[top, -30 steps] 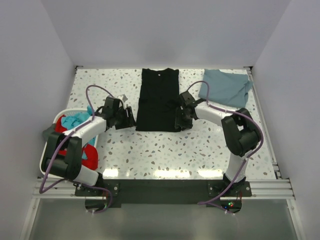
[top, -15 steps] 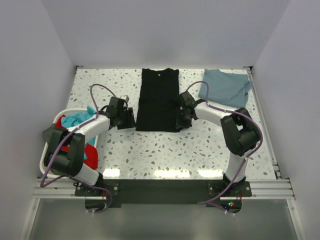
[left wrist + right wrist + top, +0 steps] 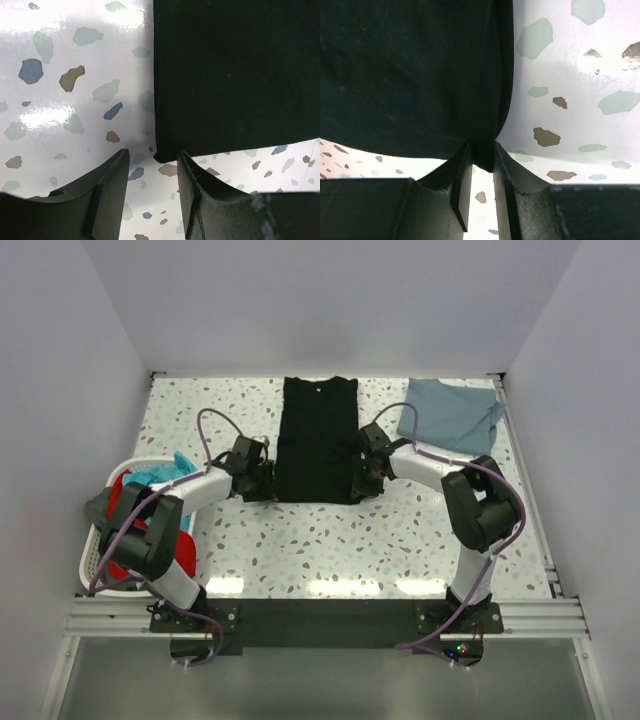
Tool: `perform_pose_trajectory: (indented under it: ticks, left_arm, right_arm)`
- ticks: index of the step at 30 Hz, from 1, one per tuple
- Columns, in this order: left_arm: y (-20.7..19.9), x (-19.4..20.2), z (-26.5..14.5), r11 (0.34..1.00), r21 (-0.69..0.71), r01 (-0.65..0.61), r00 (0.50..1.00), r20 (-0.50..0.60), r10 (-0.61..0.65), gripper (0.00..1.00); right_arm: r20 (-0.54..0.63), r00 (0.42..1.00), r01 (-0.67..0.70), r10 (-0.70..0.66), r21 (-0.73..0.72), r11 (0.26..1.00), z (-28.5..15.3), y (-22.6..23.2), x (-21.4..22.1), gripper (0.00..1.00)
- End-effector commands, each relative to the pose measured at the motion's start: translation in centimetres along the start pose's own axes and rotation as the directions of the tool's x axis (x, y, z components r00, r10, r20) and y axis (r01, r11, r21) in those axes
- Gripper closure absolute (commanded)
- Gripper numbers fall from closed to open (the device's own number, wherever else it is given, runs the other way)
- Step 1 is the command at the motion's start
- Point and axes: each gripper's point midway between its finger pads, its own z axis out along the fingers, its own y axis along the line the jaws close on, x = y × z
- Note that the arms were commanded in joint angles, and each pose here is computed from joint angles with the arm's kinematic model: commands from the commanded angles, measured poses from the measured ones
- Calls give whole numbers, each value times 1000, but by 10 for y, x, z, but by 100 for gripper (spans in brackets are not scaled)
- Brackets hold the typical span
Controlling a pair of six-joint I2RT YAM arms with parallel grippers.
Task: Fold and stack the t-shirts
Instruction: Fold the tshirt
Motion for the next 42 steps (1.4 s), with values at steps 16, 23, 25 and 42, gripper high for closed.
perform_pose_trajectory:
  ticks: [16, 23, 25, 42]
  left_arm:
    - [-10, -1, 17, 1000, -13, -20, 1000, -20, 20, 64]
    - [-9, 18, 22, 1000, -11, -28, 997, -69, 27, 71]
    - [-7, 21, 23, 999, -21, -31, 996, -79, 29, 76]
    - [-54, -45, -35, 993, 107, -50, 997, 60, 44, 100]
  right_arm:
    - [-19, 1000, -10, 11, 39, 999, 5, -12, 10, 77]
    - [-17, 1000, -12, 12, 39, 999, 5, -12, 9, 78]
    - [-17, 1000, -12, 12, 39, 999, 5, -12, 9, 79]
    - [95, 995, 33, -35, 26, 999, -60, 5, -27, 100]
